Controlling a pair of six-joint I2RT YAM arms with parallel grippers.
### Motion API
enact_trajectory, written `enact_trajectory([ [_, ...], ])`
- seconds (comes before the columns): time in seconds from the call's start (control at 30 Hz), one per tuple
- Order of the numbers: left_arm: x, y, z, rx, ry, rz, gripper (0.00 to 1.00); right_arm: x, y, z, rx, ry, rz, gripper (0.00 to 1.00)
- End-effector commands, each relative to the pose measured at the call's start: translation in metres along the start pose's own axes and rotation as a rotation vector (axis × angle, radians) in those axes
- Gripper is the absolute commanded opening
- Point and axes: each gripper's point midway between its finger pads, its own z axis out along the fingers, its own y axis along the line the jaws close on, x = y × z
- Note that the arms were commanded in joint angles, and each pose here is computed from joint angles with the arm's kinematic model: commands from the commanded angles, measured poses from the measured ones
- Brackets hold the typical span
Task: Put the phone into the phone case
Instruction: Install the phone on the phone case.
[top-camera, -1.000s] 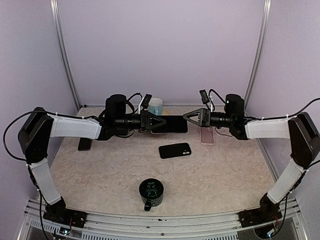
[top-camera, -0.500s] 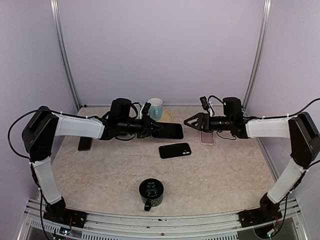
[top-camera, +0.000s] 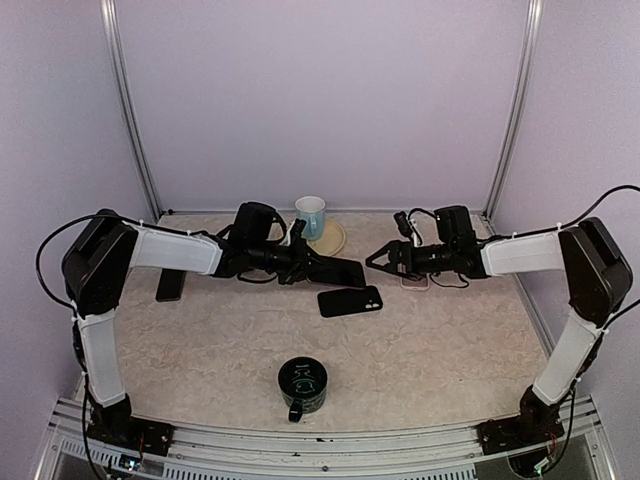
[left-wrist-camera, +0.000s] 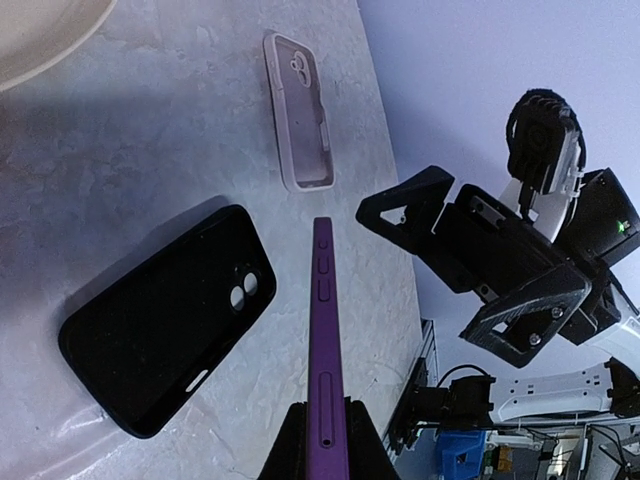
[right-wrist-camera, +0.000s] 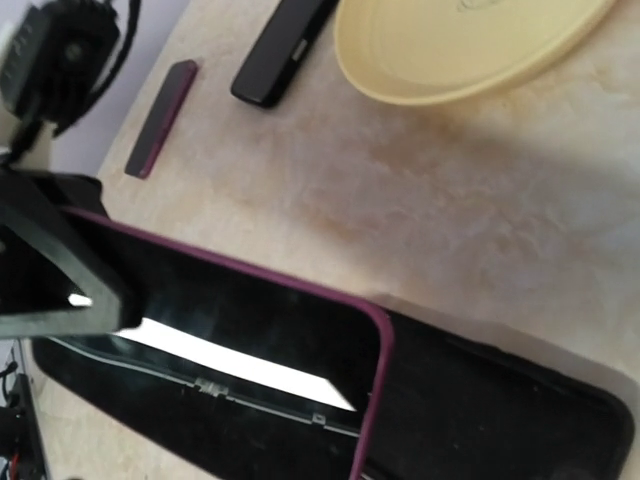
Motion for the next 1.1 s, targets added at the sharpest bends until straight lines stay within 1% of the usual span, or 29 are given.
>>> enact_trajectory([
  [0.0, -0.011, -0.012, 0.009, 0.037, 0.000, -0.010, 0.00, 0.015, -0.020, 0.005, 0.038, 0.032, 0.023, 1.00],
  [0.47, -0.007, 0.004, 0.036, 0.013, 0.043, -0.077, 0.00, 0.034, -0.035, 0.014, 0.040, 0.072, 0.045, 1.00],
  [1.07, -0.002, 0.019, 0.054, 0.013, 0.065, -0.162, 0.00, 0.051, -0.046, 0.023, 0.024, 0.098, 0.069, 1.00],
])
